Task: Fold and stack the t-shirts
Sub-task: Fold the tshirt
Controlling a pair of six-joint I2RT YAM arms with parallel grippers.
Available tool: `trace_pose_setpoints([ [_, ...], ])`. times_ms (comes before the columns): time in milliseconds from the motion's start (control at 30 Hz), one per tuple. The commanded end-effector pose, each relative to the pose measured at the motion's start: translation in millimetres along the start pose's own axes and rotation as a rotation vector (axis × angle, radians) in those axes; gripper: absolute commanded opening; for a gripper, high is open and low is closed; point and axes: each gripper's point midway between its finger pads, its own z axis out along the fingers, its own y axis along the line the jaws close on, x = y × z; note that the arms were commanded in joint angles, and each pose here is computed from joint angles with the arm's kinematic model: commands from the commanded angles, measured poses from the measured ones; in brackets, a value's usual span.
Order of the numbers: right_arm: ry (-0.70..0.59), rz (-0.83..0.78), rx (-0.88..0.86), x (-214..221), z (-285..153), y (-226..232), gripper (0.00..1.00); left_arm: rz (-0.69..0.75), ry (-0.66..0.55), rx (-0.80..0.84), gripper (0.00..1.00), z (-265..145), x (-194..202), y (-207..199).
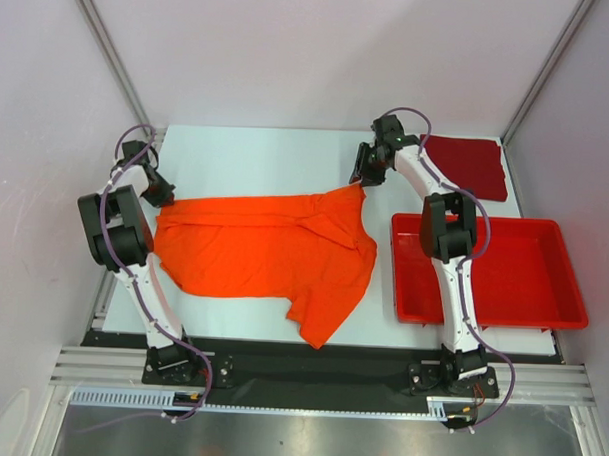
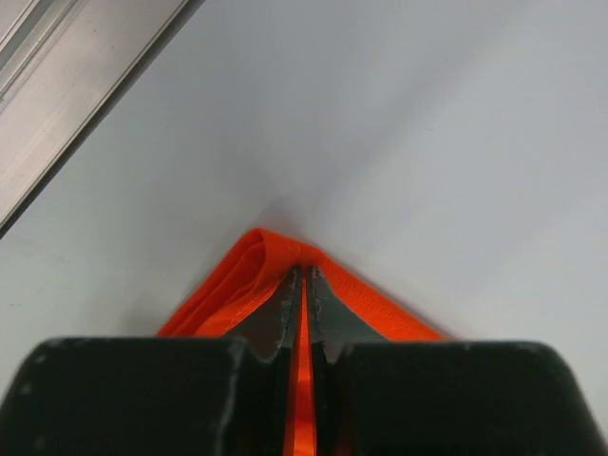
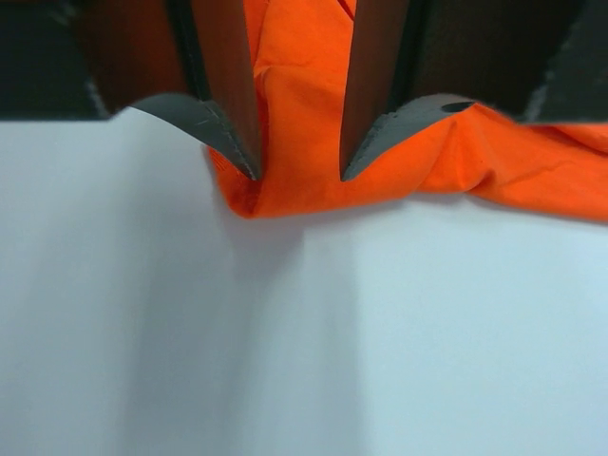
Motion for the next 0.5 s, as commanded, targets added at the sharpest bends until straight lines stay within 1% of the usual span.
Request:
trace_pose_setpoints([
  [0, -0.029, 0.026, -0.034, -9.9, 4.2, 6.0, 0.42, -0.016, 0.019, -0.015, 0.09, 6.6, 1.9, 1.4],
  [100, -0.028, 0.038, -0.024, -9.3, 7.6, 2.7, 0.39, -0.013, 0.020, -0.014, 0.09, 7.4, 1.6, 0.4],
  [133, -0.028, 0.037, -0.027, -9.5, 8.0, 3.3, 0.39, -0.011, 0.003, -0.038, 0.09, 7.2, -2.1, 5.1],
  [267, -0.020, 0.049, -0.021, -7.0, 10.7, -0.4, 0.38, 0.000, -0.001, -0.046, 0.09, 7.9, -4.9, 4.9],
  [367, -0.025, 0.053, -0.014, -7.5, 11.8, -2.0, 0.33, 0.006, 0.006, -0.061, 0.09, 9.4, -2.9, 8.2],
  [400, -0.028, 0.059, -0.009, -8.3, 11.8, -3.3, 0.28, 0.009, 0.002, -0.063, 0.09, 9.0, -5.5, 7.8],
  [467, -0.041, 0.061, 0.002, -12.9, 8.8, -6.9, 0.21, 0.021, 0.001, -0.087, 0.09, 9.3, -6.1, 12.3],
])
